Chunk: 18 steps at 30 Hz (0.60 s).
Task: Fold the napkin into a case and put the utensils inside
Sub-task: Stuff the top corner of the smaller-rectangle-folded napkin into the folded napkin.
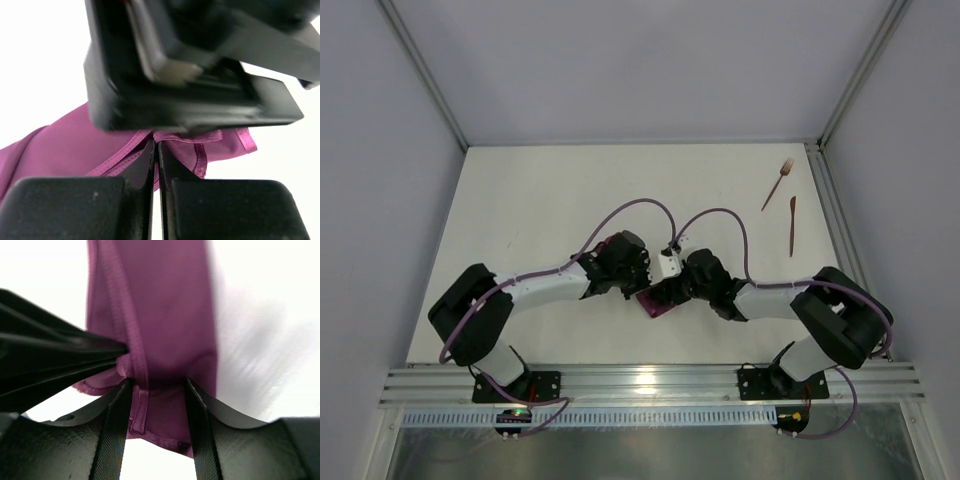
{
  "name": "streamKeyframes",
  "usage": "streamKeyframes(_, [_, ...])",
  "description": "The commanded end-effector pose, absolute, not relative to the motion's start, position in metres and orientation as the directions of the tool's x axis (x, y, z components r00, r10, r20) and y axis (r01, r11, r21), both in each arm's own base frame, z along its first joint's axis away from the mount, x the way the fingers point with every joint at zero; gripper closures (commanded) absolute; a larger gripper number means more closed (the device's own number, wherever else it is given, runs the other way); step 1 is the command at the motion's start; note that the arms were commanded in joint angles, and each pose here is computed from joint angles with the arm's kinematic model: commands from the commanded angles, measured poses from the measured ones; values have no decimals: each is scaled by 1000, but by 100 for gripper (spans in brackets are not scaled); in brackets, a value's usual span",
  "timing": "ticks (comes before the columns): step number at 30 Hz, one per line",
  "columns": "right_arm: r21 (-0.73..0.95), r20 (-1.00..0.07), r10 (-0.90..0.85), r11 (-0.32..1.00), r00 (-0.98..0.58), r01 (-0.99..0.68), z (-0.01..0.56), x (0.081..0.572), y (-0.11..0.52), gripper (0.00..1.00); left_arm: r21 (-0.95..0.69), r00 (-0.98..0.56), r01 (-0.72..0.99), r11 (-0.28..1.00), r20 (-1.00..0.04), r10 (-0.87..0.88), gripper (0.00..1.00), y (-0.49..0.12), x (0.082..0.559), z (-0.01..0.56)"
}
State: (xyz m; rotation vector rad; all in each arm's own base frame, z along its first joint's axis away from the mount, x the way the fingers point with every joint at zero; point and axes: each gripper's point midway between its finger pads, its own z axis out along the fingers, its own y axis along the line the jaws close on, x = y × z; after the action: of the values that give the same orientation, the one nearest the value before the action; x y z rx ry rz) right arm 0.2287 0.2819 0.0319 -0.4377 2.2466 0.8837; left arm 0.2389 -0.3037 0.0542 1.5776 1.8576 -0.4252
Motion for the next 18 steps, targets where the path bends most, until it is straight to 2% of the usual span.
streamKeyframes(1, [426, -714, -7, 789, -700, -442, 31, 250, 275, 50, 147, -30, 969, 197, -725, 688, 100, -316, 236, 76])
streamKeyframes(4, [413, -716, 17, 816, -698, -404, 31, 257, 270, 50, 133, -33, 974, 183, -717, 696, 100, -313, 234, 73])
streamKeyframes(15, [447, -706, -26, 758, -707, -474, 24, 246, 290, 48, 115, -73, 966, 231, -739, 670, 100, -317, 249, 77])
streamKeyframes(18, [448, -705, -17, 765, -709, -463, 22, 248, 290, 51, 109, -76, 967, 232, -741, 667, 100, -316, 250, 77])
